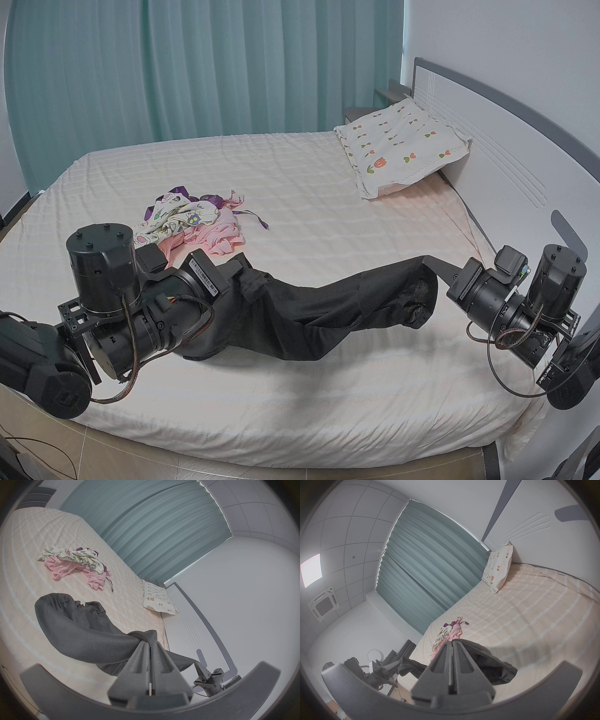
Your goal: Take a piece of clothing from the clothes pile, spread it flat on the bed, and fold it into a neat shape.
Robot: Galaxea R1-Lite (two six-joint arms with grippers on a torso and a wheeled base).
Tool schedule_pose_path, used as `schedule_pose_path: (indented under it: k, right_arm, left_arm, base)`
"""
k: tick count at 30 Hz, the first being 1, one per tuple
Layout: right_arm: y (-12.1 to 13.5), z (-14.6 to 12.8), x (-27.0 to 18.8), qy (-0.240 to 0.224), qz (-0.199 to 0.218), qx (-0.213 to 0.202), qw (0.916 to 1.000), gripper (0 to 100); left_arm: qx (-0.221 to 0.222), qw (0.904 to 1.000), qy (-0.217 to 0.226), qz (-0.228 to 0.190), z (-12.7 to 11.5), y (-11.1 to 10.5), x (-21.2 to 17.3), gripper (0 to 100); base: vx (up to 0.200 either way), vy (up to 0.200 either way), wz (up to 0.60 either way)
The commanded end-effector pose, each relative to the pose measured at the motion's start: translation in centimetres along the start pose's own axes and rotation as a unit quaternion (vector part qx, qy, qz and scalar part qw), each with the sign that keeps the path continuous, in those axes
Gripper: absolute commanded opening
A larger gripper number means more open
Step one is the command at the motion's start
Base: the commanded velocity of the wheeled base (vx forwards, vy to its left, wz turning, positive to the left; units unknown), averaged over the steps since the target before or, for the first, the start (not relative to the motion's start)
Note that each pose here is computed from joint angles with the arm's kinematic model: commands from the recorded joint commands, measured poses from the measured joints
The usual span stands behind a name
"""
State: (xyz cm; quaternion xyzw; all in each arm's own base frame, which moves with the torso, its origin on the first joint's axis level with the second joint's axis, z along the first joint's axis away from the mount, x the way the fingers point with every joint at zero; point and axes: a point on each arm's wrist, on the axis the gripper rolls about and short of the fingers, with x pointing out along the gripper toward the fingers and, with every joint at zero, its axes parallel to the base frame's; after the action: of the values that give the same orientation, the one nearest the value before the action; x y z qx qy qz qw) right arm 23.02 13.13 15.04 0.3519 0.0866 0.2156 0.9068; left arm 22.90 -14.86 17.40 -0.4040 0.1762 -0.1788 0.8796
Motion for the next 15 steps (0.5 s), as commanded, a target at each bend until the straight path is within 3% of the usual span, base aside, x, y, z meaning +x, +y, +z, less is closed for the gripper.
schedule_pose_path:
  k: [1, 12, 15]
  right_arm:
    - [0.3, -0.3, -0.1, 0.006, 0.005, 0.001, 1.0, 0]
    - [2.0, -0.1, -1.1, 0.004, 0.038, -0.018, 0.9991, 0]
    - [1.9, -0.4, -2.5, 0.012, 0.039, -0.015, 0.9991, 0]
  left_arm:
    - [0.0, 1.0, -0.002, 0.0, 0.1, 0.0, -0.1, 0]
    - [-0.001, 0.9997, -0.018, -0.018, 0.9, -1.0, -0.5, 0]
    - [-0.001, 0.9998, -0.016, -0.015, 0.8, -0.9, -0.5, 0]
  base:
    - [0.0, 0.0, 0.0]
    - [0.0, 0.0, 0.0]
    - [-0.2, 0.0, 0.0]
